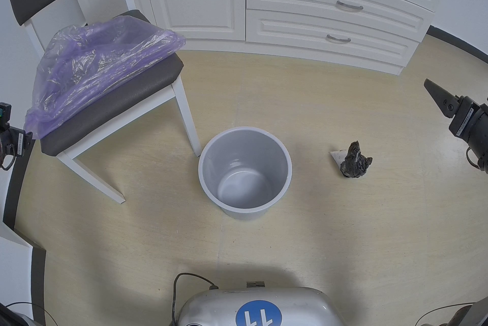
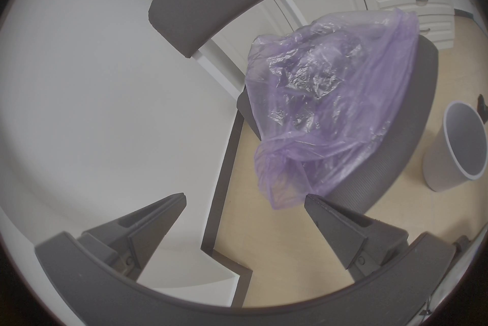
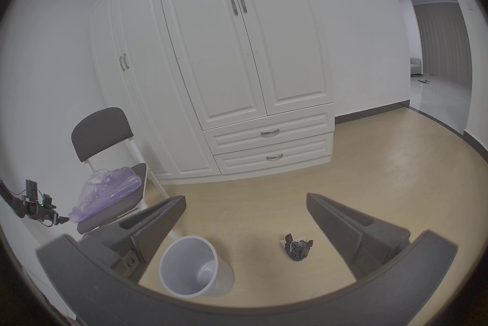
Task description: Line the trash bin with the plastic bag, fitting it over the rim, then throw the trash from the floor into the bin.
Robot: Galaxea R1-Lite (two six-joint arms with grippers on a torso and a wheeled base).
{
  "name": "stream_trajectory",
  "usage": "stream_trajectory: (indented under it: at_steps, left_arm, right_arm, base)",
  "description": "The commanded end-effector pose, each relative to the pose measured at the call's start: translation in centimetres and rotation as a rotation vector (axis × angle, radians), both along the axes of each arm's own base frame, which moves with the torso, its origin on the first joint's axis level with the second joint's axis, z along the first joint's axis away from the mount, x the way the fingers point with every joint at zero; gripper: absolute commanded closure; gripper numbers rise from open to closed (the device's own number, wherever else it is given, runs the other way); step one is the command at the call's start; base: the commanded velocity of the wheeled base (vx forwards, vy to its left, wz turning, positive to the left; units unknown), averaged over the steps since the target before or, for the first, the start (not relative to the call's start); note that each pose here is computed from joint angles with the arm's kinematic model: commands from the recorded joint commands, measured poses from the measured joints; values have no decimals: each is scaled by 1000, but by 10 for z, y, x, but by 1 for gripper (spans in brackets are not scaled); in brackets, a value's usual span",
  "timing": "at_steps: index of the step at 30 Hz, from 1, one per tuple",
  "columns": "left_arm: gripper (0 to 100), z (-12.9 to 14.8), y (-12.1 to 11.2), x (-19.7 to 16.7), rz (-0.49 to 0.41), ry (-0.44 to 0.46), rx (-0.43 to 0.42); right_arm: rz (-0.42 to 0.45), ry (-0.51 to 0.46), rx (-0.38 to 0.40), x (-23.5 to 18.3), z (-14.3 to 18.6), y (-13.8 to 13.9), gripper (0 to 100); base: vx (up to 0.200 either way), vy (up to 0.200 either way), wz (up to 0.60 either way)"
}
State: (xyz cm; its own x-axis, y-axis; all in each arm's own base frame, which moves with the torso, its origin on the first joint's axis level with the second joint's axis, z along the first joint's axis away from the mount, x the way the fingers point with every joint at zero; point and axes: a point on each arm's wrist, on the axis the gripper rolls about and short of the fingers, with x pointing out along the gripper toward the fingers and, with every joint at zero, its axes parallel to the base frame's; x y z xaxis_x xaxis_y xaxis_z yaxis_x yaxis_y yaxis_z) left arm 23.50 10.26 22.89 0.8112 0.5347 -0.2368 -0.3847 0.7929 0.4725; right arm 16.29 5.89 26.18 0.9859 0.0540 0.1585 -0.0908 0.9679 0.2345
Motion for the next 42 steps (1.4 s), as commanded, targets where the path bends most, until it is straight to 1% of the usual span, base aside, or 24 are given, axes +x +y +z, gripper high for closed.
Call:
stream_trajectory:
  at_steps: [1,3,8,12,17,20,24,29,30,32,34,42]
  left_arm:
    - [0,-10,14,26,15,15,-33]
    - [0,-11,16,32,17,2,-44]
    - [0,-8,24,50,28,-75,-66]
    - [0,-3,26,55,35,-114,-80]
    - [0,-2,28,56,40,-117,-82]
    - [0,-14,29,51,47,-78,-97]
    - [0,-22,26,46,45,-54,-107]
    - [0,-21,30,51,51,-70,-104]
    - [0,-21,38,57,63,-101,-91]
    - [0,-19,40,60,63,-126,-81]
    - [0,-18,40,60,63,-132,-80]
    - [0,-10,39,63,63,-216,-101]
  right_arm:
    - [9,-2,2,-1,0,0,0]
    - [14,-2,4,-1,0,0,0]
    - [17,-7,14,-1,1,-2,0]
    - [17,-7,14,-1,1,-2,0]
    - [18,-8,15,-1,1,-2,0]
    - [17,-7,14,-1,1,-2,0]
    - [17,-5,14,-1,1,-2,0]
    - [17,-8,15,-1,1,-2,0]
    - [18,-11,16,-2,2,-2,0]
    - [18,-14,17,-3,2,-2,0]
    - [18,-14,17,-3,2,-2,0]
    - [19,-14,18,-3,2,-2,0]
  base:
    - [0,0,0]
    - [0,0,0]
    - [0,0,0]
    - [0,0,0]
    - [0,0,0]
    - [0,0,0]
    - [0,0,0]
    - [0,0,0]
    - [0,0,0]
    - [0,0,0]
    - [0,0,0]
    - [0,0,0]
